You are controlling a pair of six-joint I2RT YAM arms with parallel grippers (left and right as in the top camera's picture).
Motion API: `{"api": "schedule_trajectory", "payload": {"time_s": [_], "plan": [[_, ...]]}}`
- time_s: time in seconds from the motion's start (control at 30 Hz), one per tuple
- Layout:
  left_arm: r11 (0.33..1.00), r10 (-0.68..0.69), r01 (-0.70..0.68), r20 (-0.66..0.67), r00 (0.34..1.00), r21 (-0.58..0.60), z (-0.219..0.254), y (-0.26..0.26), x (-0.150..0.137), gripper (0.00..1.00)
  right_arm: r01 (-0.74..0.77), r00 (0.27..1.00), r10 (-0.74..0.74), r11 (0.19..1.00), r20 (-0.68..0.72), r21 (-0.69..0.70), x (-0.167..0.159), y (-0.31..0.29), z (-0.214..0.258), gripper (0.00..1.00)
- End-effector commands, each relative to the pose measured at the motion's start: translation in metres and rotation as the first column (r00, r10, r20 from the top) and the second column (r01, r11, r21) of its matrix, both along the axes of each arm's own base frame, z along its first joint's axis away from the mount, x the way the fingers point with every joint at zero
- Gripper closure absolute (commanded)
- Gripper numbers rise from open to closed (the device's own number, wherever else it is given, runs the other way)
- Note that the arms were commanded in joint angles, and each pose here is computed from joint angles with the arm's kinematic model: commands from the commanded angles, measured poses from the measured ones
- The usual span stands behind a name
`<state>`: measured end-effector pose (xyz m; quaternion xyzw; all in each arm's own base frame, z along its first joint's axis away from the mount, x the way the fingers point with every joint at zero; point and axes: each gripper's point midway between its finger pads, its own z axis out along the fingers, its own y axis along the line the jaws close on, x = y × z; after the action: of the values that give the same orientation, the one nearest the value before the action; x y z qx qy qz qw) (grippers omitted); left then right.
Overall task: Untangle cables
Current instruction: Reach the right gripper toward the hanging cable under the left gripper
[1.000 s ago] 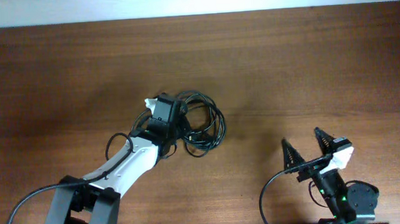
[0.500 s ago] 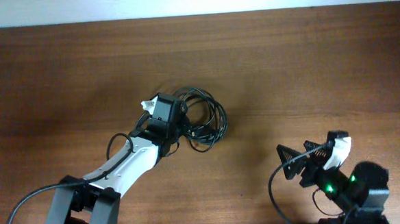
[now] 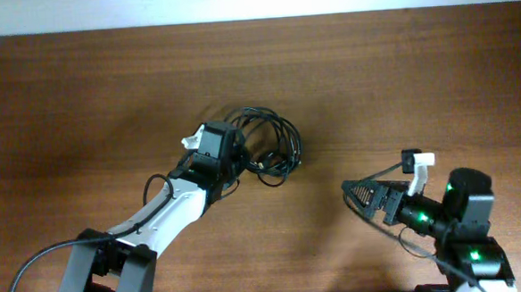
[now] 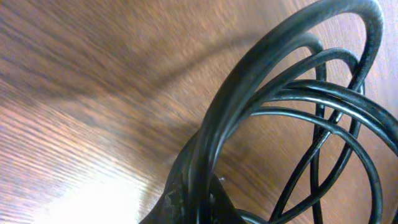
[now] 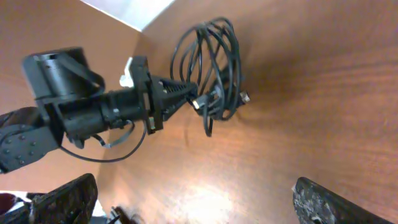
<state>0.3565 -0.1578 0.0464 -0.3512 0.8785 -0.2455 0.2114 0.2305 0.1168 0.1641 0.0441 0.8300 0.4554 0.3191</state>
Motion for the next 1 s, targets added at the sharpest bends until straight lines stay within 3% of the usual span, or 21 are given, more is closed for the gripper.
{"api": "schedule_trajectory", "payload": {"time_s": [0.0,0.27,0.53,0.7,0.97], "plan": [[0.995,-0.034,0.030,-0.037,0.999,-0.096,0.001,-0.017,-0.007,1.00,-0.063,0.997,0.064,0.997,-0.053,0.034,0.003,0.012,-0.005,0.04],[0.989,-0.050,0.041,-0.058,0.997,-0.145,0.003,-0.025,-0.011,1.00,-0.324,0.945,0.323,0.946,0.054,0.020,0.008,0.082,-0.011,0.11],[0.989,-0.050,0.041,-0.059,0.997,-0.145,0.002,-0.025,-0.011,1.00,-0.345,0.939,0.345,0.938,0.004,0.013,0.014,0.111,-0.037,0.12],[0.973,-0.056,0.030,-0.108,0.993,-0.230,0.005,-0.036,-0.018,1.00,-0.340,0.941,0.340,0.941,0.008,0.007,0.016,0.112,-0.038,0.12],[0.962,-0.080,0.044,-0.125,0.989,-0.268,0.007,-0.042,-0.022,1.00,-0.322,0.947,0.322,0.947,0.003,-0.003,0.020,0.110,-0.041,0.12]]}}
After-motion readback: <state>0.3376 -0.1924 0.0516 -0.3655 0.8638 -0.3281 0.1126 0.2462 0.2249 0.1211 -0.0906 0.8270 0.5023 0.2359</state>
